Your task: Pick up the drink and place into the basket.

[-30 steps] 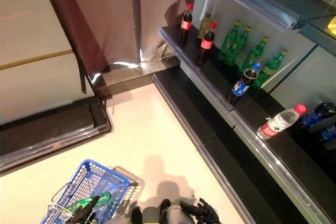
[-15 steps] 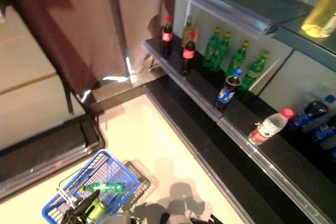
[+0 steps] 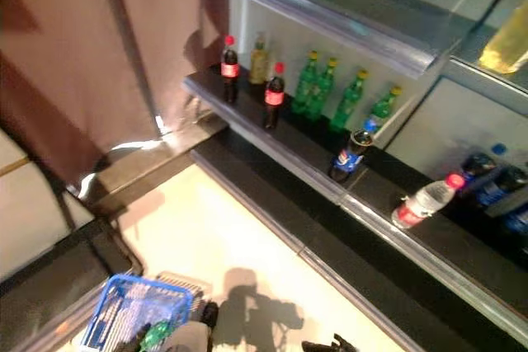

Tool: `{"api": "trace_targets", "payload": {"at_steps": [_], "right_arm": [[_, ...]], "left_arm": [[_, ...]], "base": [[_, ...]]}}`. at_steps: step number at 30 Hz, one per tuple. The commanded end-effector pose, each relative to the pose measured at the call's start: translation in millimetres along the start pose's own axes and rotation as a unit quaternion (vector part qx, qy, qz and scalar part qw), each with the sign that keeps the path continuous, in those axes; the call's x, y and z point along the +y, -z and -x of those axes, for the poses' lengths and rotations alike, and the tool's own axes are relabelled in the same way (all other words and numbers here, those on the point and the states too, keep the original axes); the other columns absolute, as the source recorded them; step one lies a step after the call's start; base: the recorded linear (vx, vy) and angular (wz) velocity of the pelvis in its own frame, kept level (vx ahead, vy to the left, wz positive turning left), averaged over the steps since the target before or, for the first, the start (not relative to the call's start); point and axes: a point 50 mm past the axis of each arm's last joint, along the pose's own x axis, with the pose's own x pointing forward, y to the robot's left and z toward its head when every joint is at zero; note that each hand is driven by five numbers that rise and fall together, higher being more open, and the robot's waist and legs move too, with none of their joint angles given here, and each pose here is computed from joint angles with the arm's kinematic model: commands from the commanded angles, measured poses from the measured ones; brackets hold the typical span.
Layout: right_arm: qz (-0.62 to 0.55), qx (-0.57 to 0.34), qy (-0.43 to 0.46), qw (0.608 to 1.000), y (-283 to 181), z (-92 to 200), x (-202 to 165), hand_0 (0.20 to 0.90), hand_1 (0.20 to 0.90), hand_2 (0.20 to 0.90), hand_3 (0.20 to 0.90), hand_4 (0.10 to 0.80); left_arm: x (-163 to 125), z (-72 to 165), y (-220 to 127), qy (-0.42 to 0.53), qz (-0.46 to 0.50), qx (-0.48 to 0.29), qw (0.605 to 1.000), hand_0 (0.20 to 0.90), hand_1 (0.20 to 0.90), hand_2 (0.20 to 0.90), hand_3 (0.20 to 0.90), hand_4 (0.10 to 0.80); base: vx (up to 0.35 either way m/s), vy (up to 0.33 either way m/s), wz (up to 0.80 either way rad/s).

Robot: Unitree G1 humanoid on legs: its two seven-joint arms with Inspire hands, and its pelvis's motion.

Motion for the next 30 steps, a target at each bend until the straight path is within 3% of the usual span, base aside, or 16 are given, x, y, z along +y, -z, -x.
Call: {"api": "trace_targets", "payload": {"at_steps": [1, 7, 13, 21, 30], "right_arm": [[0.017, -0.032, 0.039, 0.999, -5.6, 2.5, -31.4, 0.9, 0.9, 0.9, 0.9, 0.8], [0.081, -0.109, -0.002, 0.991, -33.9, 3.9, 4.4, 0.9, 0.9, 0.9, 0.9, 0.8], [0.046, -0.11, 0.003, 0.993, -44.4, 3.0, 2.6, 0.9, 0.9, 0.9, 0.9, 0.8], [0.038, -0.078, 0.007, 0.996, -24.3, 2.3, -4.7, 0.9, 0.9, 0.9, 0.9, 0.8], [0.092, -0.084, 0.013, 0.992, -39.9, 0.3, -9.7, 0.9, 0.9, 0.9, 0.9, 0.8]], "left_arm": [[-63.6, 0.0, -29.1, 0.135, -0.056, -0.077, 0.986, 0.3, 0.3, 0.3, 0.2, 0.1], [-80.8, 0.8, -61.3, 0.166, -0.065, -0.132, 0.975, 0.3, 0.3, 0.3, 0.2, 0.1], [-85.6, 0.8, -63.7, 0.171, -0.078, -0.135, 0.973, 0.3, 0.3, 0.3, 0.2, 0.1], [-74.1, 3.1, -28.4, 0.17, -0.131, -0.094, 0.972, 0.3, 0.3, 0.3, 0.2, 0.1], [-75.7, 3.1, -22.8, 0.162, -0.11, -0.083, 0.977, 0.3, 0.3, 0.3, 0.2, 0.1]], "base": [[0.263, 0.497, -0.4], [0.13, 0.39, -0.54], [0.052, 0.102, -0.49], [0.181, -0.051, -0.12], [0.147, -0.145, 0.21]]}}
